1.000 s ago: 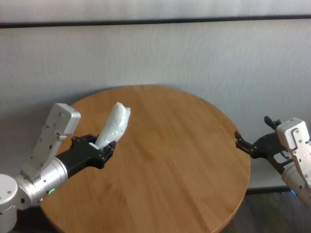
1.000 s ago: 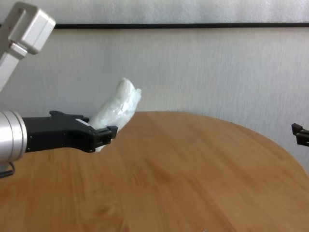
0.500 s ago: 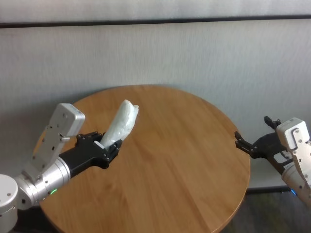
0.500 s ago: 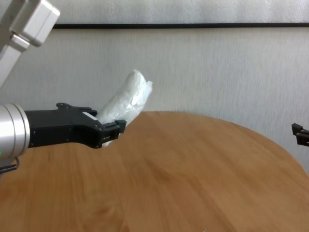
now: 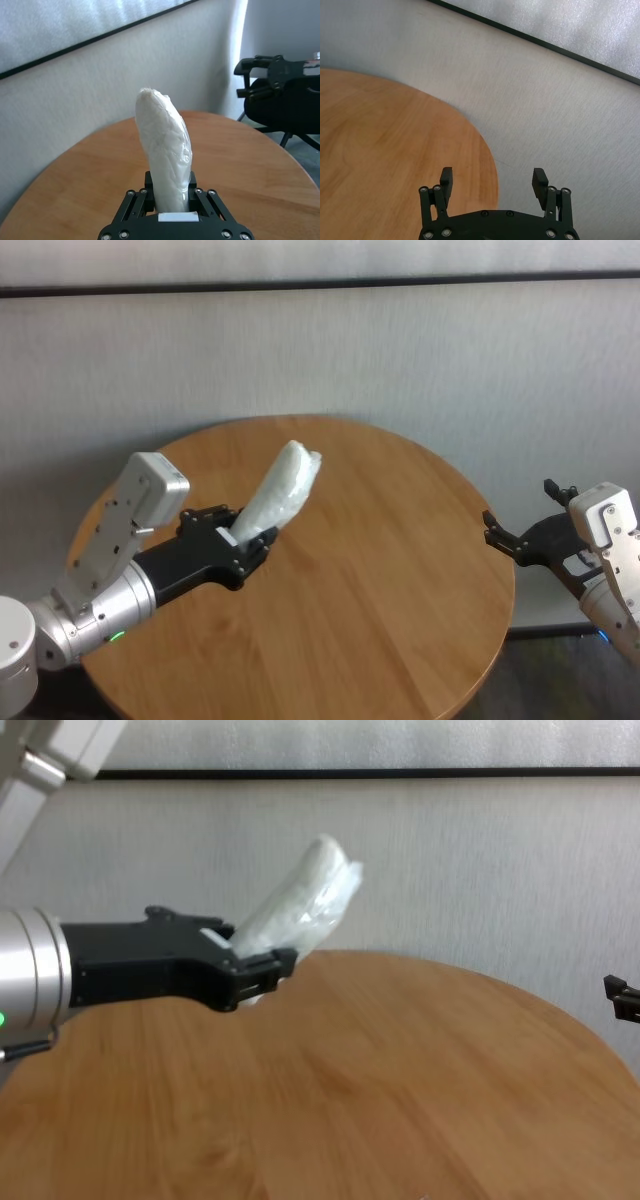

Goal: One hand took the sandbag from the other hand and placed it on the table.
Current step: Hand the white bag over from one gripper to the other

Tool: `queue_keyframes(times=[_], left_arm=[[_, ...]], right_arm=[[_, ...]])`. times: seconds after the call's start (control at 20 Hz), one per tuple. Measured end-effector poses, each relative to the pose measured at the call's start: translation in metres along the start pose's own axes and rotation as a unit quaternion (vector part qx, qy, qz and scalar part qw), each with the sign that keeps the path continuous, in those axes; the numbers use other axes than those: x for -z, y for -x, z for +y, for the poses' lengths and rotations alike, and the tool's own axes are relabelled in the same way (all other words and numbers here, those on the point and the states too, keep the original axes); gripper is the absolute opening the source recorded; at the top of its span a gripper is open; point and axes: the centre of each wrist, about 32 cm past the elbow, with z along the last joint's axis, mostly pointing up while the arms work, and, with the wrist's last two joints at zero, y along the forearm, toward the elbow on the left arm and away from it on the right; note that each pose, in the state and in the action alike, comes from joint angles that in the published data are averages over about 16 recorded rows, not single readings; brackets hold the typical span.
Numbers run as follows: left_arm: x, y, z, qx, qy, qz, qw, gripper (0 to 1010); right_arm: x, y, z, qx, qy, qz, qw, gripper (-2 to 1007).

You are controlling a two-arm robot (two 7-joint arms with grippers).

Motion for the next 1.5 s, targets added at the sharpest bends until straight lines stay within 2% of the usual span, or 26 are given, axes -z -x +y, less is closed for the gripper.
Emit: queue_keyframes(times=[0.35, 0.7, 1.1, 1.5], left_arm=[[-0.0079, 0.0039, 0.0, 0.033, 0.018, -0.023, 0.999, 374], [-0.0127, 0.0062, -0.002, 0.057, 0.028, -0.043, 0.9971, 374], [-0.0168, 0.0077, -0.004, 0.072, 0.034, -0.058, 0.9951, 374], [-0.019, 0.0094, -0.004, 0.077, 0.037, -0.064, 0.9943, 374]], right_arm=[[0.0, 0.0, 0.0, 0.0, 0.0, 0.0, 1.0, 1001], [0.0, 0.0, 0.0, 0.0, 0.0, 0.0, 1.0, 1001], [0.0, 0.0, 0.0, 0.0, 0.0, 0.0, 1.0, 1001], [0.0, 0.0, 0.0, 0.0, 0.0, 0.0, 1.0, 1001]])
